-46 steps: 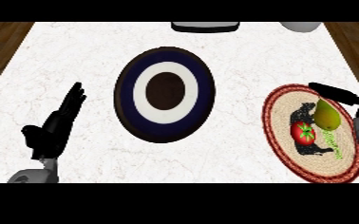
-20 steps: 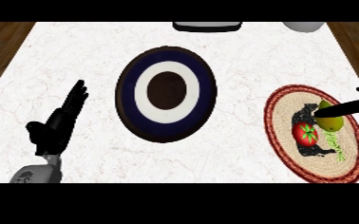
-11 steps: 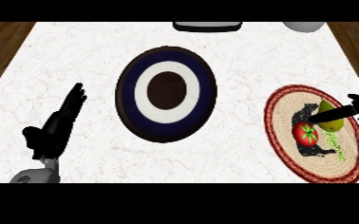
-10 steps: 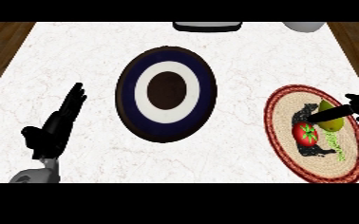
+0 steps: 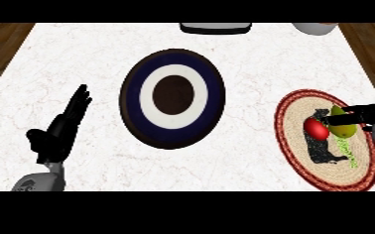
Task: Pick the pear from the placemat and place it in the plate
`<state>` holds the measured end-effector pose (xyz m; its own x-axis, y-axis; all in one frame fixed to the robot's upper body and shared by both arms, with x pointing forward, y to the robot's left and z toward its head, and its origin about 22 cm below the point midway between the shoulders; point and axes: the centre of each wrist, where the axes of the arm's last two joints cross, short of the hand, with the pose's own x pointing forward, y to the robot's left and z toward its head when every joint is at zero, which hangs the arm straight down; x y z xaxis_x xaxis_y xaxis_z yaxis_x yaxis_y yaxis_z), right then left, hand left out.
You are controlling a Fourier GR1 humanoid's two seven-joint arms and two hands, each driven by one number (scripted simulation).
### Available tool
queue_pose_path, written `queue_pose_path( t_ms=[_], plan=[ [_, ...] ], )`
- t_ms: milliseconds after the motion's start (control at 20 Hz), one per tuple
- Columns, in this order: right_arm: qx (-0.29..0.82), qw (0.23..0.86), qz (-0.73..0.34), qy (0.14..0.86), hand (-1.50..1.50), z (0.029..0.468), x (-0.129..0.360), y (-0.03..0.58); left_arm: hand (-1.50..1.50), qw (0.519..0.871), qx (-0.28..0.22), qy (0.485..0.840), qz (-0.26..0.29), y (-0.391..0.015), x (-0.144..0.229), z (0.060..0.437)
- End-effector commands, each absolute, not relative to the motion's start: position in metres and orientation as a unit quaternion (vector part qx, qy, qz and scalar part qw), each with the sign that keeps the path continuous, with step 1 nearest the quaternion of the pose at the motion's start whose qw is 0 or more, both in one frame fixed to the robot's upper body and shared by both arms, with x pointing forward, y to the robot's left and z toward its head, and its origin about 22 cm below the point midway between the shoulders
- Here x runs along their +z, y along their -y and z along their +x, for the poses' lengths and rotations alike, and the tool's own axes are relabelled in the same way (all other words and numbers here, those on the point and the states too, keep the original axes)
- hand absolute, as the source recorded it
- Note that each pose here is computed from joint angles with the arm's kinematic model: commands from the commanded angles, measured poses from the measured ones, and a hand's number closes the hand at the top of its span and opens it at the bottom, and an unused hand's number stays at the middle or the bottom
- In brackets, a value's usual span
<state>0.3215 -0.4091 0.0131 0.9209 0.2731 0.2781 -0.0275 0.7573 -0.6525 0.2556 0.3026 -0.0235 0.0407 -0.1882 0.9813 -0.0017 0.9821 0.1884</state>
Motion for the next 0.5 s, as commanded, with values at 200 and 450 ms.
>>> queue_pose_path(
  t_ms=[200,450],
  plan=[
    [0.102,0.919,-0.316,0.211,1.50,0.322,-0.010,0.384,0.00,0.718,-0.059,0.690,0.072,-0.306,-0.031,0.250],
    [0.150,0.872,-0.362,0.292,1.50,0.312,-0.010,0.376,0.00,0.719,-0.063,0.689,0.072,-0.311,-0.023,0.246]
  ],
)
